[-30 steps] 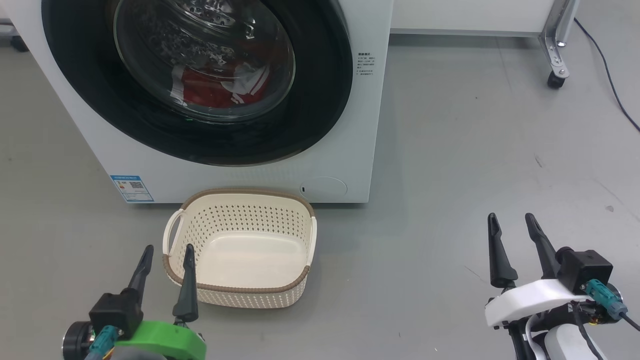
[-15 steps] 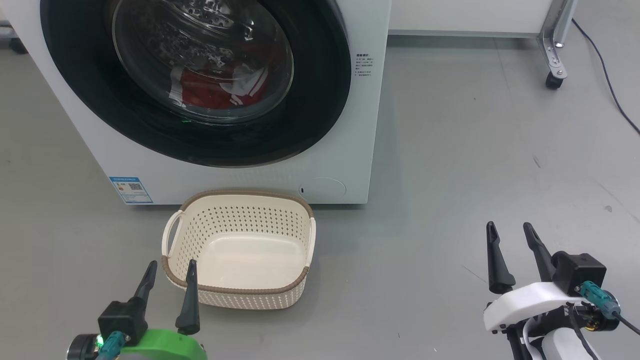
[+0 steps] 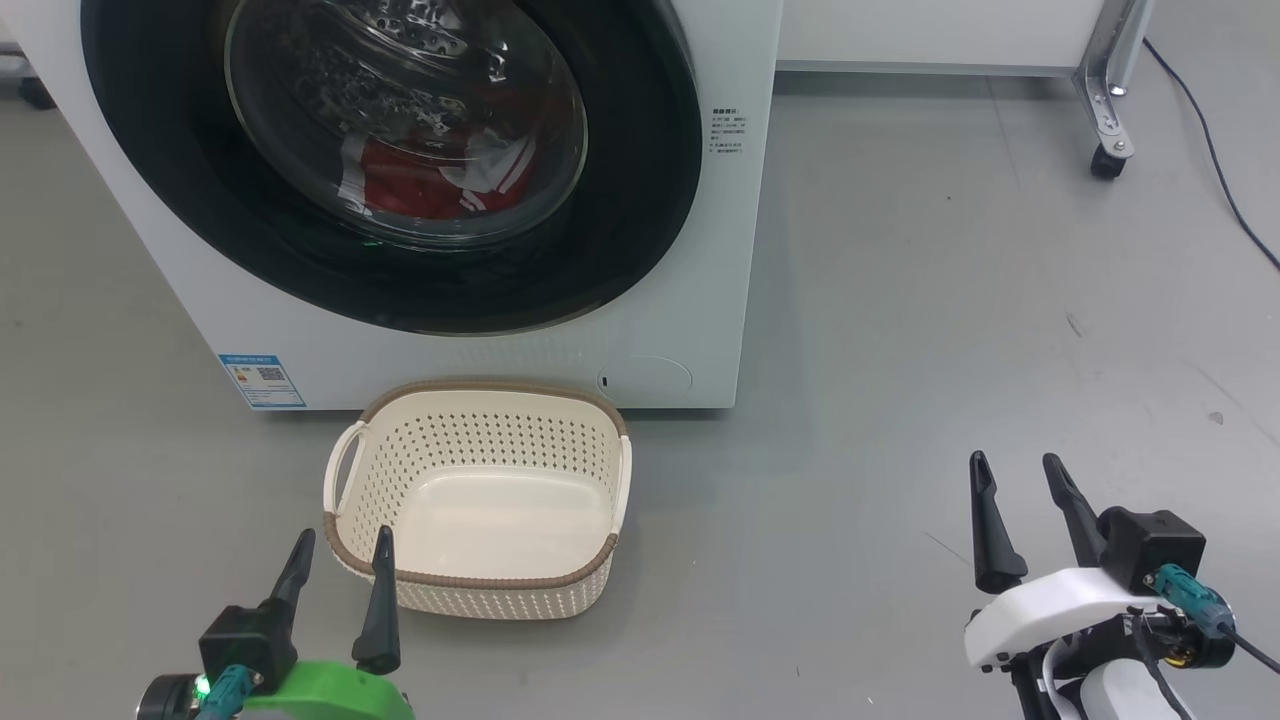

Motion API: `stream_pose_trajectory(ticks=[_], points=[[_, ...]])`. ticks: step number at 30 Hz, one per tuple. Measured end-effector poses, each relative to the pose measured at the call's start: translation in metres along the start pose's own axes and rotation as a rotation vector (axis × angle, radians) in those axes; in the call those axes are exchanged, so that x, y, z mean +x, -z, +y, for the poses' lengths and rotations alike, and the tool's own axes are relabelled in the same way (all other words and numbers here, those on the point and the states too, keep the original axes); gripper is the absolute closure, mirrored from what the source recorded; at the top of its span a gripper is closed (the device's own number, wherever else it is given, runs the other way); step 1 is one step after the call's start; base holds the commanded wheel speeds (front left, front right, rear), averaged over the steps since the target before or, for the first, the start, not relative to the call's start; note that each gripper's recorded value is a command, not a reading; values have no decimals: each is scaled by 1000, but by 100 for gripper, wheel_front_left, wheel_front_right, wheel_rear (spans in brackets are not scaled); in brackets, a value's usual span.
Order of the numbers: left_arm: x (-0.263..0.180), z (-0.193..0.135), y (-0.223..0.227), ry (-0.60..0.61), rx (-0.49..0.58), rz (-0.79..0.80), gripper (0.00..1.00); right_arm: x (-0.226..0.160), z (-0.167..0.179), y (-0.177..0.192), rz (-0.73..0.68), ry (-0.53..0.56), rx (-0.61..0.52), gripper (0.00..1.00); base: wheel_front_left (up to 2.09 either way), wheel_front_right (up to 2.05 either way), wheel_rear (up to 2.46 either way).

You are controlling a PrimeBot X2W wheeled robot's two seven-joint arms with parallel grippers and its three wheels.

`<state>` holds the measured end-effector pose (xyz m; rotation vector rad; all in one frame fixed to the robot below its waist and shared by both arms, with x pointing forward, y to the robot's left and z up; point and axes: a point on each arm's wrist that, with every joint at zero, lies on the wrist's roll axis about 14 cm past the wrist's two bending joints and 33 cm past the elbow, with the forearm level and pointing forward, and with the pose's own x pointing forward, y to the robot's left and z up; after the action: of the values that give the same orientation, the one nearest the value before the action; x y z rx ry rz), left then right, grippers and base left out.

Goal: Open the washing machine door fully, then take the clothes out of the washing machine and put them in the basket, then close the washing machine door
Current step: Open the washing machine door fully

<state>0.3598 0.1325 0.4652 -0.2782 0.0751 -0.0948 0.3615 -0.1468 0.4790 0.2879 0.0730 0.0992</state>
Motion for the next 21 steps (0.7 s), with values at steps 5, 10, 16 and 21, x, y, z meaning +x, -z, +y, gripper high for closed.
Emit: stream_pose_trajectory(ticks=[5, 10, 16, 21], points=[[0, 1, 1, -2, 0, 5, 0, 0, 0, 1, 4, -1, -1, 0, 0, 0, 0], [0, 2, 2, -6, -1, 7, 0, 1, 0, 1, 5, -1, -2, 0, 0, 0, 0], [0, 2, 2, -6, -1, 8, 0, 1, 0, 3, 9, 0, -2, 0, 0, 0, 0], [-1, 2, 3, -7, -1, 10, 0, 1, 0, 3, 10, 0, -3, 0, 0, 0, 0]])
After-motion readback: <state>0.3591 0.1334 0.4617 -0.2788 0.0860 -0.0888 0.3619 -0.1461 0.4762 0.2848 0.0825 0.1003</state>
